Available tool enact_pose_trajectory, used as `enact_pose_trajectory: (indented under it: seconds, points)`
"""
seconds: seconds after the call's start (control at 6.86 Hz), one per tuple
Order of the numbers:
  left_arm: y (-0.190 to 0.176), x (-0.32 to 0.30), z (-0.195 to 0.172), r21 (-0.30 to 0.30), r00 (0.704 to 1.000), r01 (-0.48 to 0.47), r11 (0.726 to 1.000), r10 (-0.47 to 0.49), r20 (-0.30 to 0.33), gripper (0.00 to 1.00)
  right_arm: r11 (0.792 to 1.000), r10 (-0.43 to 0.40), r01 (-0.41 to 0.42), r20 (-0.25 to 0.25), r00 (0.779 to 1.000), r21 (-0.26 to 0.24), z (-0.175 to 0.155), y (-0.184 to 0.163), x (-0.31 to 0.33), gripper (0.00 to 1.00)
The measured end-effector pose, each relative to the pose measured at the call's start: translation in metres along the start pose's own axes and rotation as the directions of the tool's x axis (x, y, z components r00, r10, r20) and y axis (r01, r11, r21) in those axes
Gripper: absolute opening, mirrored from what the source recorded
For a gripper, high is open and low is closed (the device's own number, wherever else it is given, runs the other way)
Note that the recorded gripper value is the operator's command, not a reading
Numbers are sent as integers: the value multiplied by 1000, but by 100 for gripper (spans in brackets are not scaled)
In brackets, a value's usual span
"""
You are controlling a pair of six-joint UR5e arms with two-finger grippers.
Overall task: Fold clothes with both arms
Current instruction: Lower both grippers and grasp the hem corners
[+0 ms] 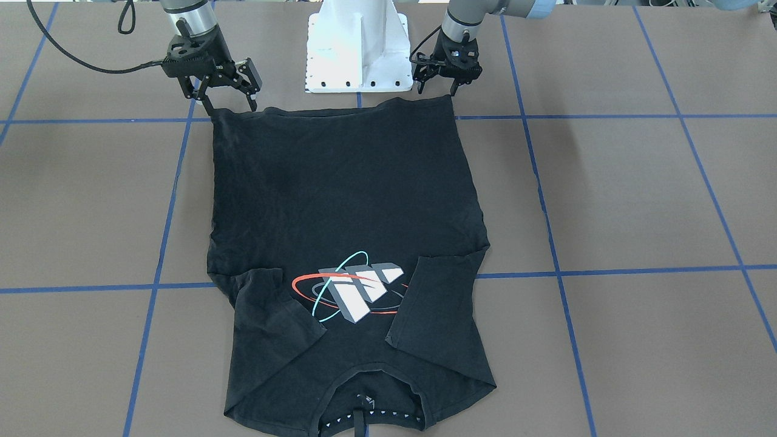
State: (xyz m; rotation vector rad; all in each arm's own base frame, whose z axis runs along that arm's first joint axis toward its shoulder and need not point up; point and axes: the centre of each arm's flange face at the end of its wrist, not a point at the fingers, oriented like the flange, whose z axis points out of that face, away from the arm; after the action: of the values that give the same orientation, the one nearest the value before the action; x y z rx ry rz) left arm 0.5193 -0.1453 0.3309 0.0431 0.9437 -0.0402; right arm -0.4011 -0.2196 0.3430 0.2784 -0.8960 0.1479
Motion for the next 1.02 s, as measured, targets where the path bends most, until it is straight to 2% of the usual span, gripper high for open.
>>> enact_pose_trajectory:
  seconds: [1.02]
  points:
    - [-25,-11,-2,32,1000,-13,999,12,23,59,1000,0,0,4,1000,4,0,0,-2,100]
